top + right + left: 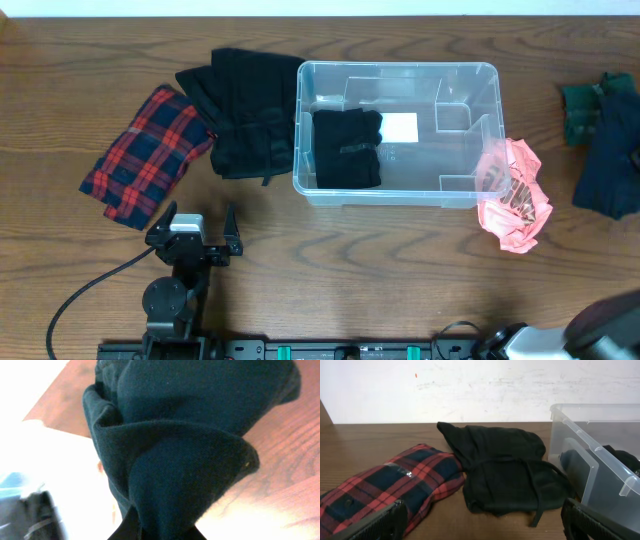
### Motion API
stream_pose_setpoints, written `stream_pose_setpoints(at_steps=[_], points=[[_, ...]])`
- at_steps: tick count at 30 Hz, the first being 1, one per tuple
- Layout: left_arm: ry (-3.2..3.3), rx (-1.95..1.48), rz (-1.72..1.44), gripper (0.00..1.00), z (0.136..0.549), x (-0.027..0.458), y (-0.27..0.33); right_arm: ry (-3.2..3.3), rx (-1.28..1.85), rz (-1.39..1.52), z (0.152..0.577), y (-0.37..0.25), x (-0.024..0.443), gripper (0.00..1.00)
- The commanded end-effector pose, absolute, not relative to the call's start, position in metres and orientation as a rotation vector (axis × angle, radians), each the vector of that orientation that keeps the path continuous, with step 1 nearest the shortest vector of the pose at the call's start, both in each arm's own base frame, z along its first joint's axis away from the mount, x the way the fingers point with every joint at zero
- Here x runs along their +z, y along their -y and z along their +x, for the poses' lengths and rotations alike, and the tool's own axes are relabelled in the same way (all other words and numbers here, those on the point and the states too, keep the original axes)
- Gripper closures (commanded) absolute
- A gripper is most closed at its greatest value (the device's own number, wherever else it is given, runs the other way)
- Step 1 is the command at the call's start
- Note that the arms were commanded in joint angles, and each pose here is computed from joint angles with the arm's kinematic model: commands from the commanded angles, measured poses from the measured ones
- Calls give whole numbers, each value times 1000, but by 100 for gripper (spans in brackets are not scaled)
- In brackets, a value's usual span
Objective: Pack container
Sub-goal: 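Pull the dark navy garment toward the right with the right gripper, then carry the navy garment with the right gripper into the container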
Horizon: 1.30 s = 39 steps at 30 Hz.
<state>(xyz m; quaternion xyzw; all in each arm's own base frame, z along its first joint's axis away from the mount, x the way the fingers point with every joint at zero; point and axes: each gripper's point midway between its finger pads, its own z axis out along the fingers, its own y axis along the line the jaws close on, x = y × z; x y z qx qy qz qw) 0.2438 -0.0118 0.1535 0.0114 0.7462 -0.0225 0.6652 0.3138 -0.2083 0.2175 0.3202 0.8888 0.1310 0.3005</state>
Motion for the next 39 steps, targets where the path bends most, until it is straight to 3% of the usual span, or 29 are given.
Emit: stream_pose_setpoints(at_steps=[1, 8, 16, 27, 39], points=[[-1729, -61, 24, 2, 244, 136, 13, -2308, 374, 744, 323, 168, 258, 99], [-1729, -61, 24, 2, 244, 136, 13, -2246, 514, 688, 336, 85, 300, 99], [-1729, -61, 24, 2, 244, 136, 13, -2251, 622, 874, 364, 9, 290, 99], [-1729, -61, 24, 2, 244, 136, 13, -2076, 532, 1475, 381, -58, 247, 99], [-1729, -61, 24, 2, 244, 136, 13, -2019, 491, 1597, 434, -91, 183, 99]])
